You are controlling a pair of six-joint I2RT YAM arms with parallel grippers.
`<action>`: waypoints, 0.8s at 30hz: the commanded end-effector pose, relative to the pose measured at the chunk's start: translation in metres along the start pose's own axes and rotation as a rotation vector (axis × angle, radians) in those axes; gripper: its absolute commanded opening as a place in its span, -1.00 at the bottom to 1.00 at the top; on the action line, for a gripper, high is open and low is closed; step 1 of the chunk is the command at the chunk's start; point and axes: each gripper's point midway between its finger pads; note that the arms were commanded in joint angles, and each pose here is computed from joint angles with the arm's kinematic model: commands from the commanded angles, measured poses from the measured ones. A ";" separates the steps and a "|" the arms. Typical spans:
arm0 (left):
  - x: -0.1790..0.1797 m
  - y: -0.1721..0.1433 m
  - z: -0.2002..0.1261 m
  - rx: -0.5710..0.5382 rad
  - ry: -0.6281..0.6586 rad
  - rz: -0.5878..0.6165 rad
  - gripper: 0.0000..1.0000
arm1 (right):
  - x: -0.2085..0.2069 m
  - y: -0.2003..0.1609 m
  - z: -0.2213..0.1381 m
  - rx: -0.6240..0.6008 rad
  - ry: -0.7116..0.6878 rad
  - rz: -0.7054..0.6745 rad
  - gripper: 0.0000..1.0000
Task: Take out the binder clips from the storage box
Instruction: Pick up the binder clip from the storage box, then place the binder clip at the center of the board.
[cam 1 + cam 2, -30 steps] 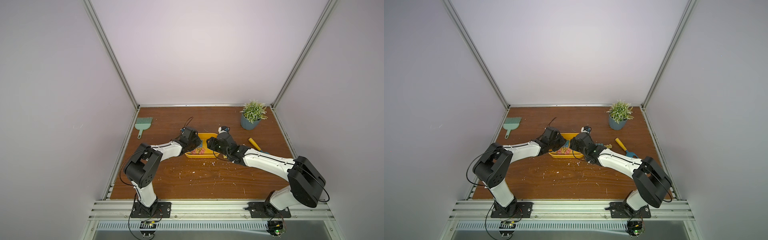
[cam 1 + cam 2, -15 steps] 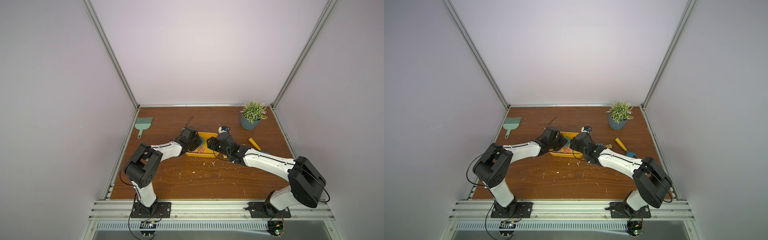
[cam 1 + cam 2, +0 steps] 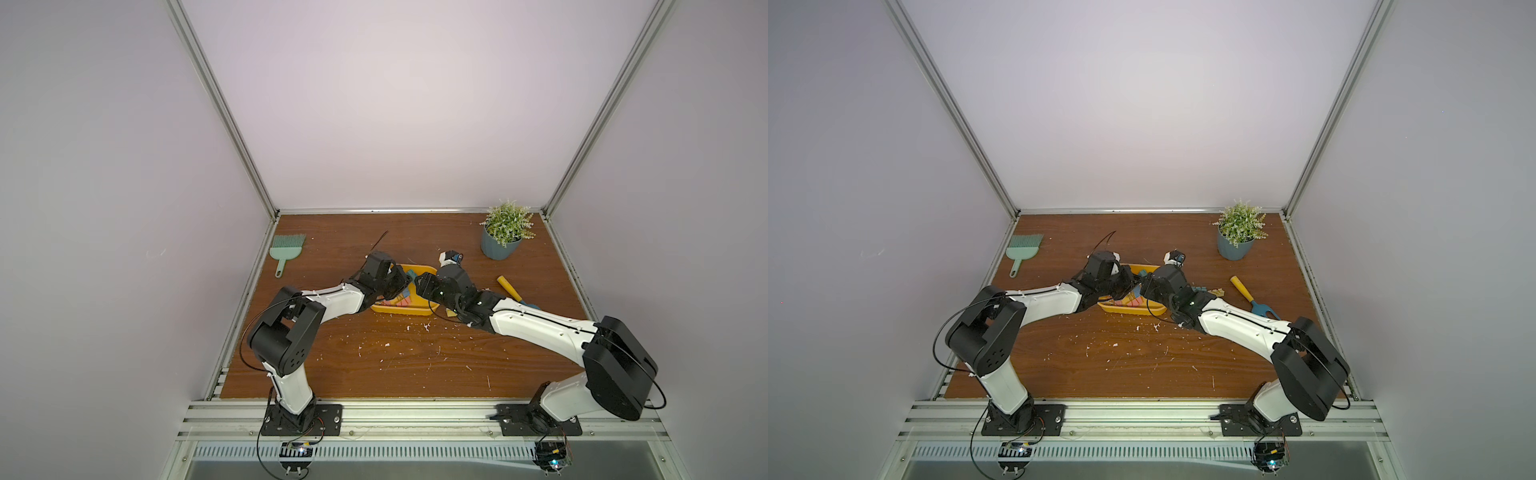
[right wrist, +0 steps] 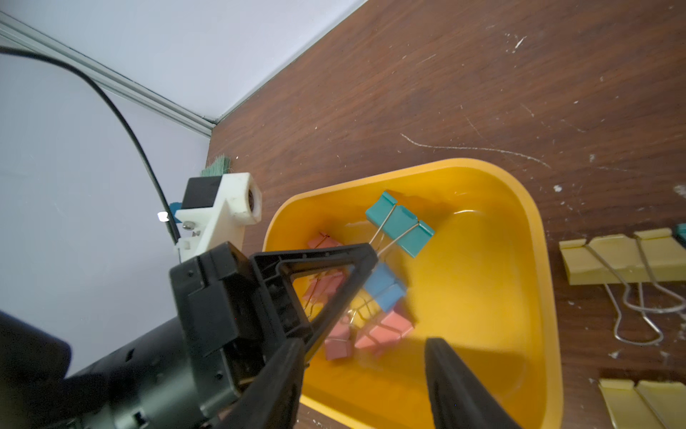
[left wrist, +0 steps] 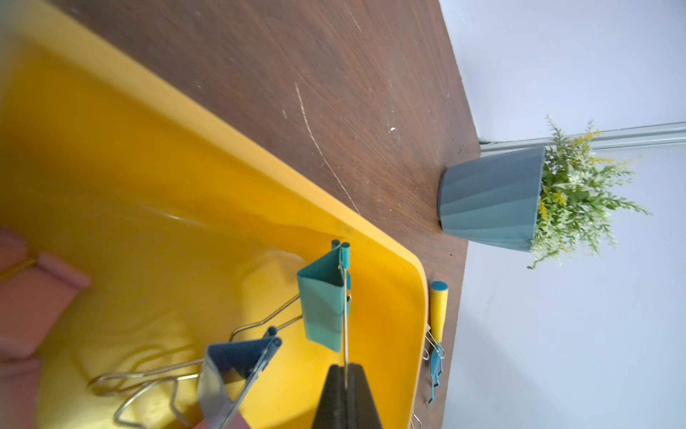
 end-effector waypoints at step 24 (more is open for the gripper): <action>-0.076 -0.027 -0.018 0.140 -0.297 0.249 -1.00 | -0.010 0.033 -0.046 -0.199 0.019 0.015 0.18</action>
Point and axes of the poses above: each gripper's point midway between its finger pads, its own z axis out along the fingers, its own x axis along the line the jaws close on, y = z × x, and after that the axes turned 8 degrees about -z, right-handed
